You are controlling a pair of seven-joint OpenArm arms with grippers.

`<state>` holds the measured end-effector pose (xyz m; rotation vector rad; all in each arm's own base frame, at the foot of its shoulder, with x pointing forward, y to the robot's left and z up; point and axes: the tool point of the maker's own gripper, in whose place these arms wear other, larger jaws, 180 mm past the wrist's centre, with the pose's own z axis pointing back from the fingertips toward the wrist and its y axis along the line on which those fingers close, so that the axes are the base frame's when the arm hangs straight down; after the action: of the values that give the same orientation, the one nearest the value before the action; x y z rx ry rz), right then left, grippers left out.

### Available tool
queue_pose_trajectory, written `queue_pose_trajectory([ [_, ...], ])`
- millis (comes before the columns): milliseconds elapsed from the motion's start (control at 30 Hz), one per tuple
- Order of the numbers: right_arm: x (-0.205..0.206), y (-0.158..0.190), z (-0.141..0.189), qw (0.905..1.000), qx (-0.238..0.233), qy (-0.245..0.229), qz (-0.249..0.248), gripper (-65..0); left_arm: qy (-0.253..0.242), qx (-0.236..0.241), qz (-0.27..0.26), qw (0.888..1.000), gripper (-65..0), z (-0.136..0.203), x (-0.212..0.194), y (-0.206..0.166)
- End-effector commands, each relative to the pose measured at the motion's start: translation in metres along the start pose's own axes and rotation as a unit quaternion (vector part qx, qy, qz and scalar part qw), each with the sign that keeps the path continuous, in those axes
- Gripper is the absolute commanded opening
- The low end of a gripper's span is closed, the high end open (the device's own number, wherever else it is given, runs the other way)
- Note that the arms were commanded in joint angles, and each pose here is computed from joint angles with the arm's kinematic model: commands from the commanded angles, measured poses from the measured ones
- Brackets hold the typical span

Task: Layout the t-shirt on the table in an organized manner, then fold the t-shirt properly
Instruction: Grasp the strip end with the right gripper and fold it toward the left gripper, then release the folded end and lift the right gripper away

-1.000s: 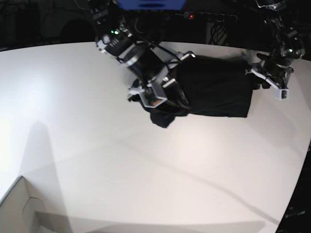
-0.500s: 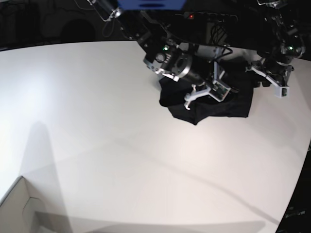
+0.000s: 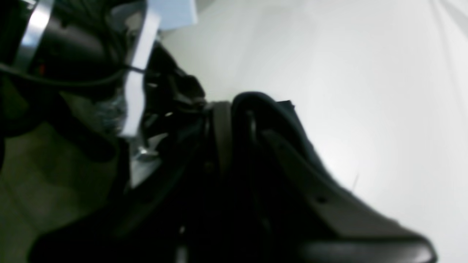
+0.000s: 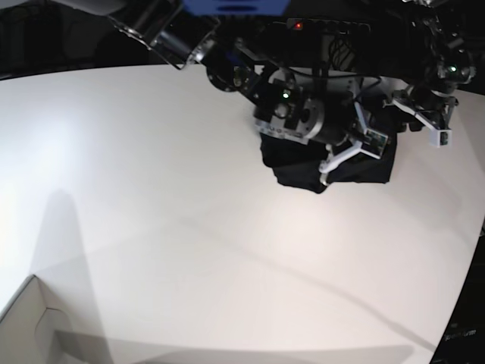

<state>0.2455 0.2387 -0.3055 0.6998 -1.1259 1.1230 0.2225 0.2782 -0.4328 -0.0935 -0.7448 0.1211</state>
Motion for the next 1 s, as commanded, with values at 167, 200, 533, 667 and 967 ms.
queue_pose_trajectory([
  [167,0.042,-0.012,-0.004,0.9966,-0.002,-0.081,0.016,-55.8,0.079,-0.074,-0.070,0.992,-41.0,0.002,-0.045,-0.036],
  [200,0.041,-0.009,-0.006,0.9965,0.004,-0.081,0.020,-55.7,0.080,-0.079,-0.074,0.991,-41.0,0.002,-0.046,-0.039],
  [533,0.041,-0.005,-0.009,0.9960,0.012,-0.084,0.026,-51.5,0.085,-0.089,-0.080,0.989,-41.0,0.005,-0.052,-0.043],
  [667,0.042,-0.006,-0.008,0.9959,0.011,-0.085,0.027,-45.2,0.069,-0.090,-0.091,0.989,-41.0,0.011,-0.041,-0.048],
  [967,0.048,-0.088,0.031,0.9863,-0.108,-0.119,-0.038,-37.0,0.036,-0.056,-0.123,0.990,-41.0,0.039,-0.017,-0.030],
])
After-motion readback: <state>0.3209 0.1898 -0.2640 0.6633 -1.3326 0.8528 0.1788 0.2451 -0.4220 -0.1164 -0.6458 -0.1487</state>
